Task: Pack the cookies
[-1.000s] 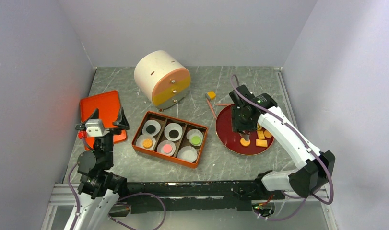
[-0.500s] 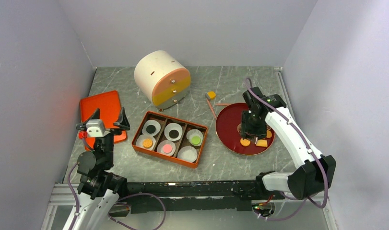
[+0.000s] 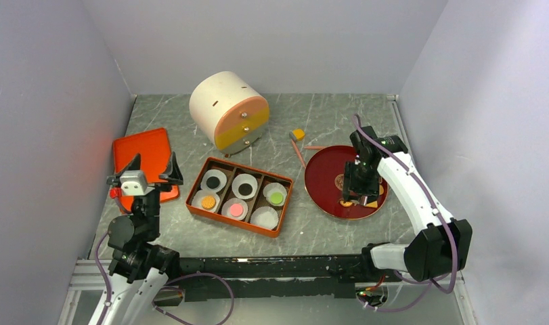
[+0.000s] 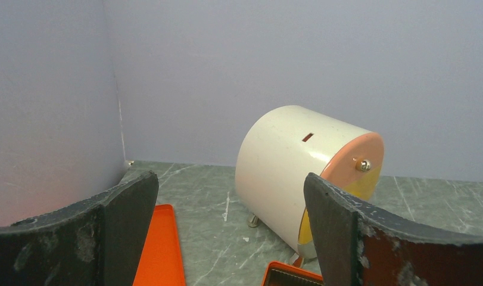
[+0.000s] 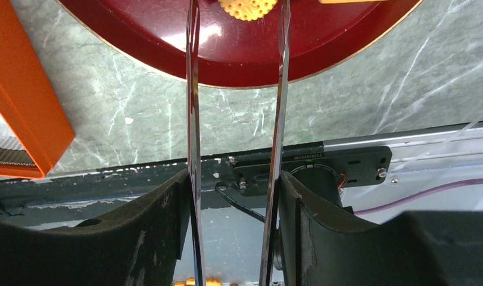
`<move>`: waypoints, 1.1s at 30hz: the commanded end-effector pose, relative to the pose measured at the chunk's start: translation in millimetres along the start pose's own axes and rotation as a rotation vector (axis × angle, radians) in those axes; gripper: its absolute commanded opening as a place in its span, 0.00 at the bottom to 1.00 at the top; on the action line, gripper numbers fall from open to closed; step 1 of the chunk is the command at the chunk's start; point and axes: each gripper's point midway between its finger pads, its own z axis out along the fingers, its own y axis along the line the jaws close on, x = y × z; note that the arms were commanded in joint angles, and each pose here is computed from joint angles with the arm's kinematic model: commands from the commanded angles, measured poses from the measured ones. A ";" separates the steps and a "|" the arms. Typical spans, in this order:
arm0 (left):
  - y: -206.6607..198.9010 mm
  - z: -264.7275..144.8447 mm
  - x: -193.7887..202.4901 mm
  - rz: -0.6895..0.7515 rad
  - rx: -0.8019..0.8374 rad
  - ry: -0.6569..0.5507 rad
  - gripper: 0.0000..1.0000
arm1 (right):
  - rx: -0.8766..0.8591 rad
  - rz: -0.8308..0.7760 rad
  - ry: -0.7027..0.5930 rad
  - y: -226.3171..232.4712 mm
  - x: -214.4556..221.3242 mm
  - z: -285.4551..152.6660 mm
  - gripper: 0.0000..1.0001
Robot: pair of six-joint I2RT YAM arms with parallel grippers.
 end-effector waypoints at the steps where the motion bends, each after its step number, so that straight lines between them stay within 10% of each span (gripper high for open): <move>1: -0.2 -1.3 -20.1 0.000 0.011 -0.048 0.97 | -0.010 -0.006 0.013 0.3 0.2 0.6 0.56; 33: -2.2 -1.2 -16.9 0.006 0.021 -0.043 0.97 | -0.190 -0.202 -0.115 49.0 -45.9 -38.9 0.29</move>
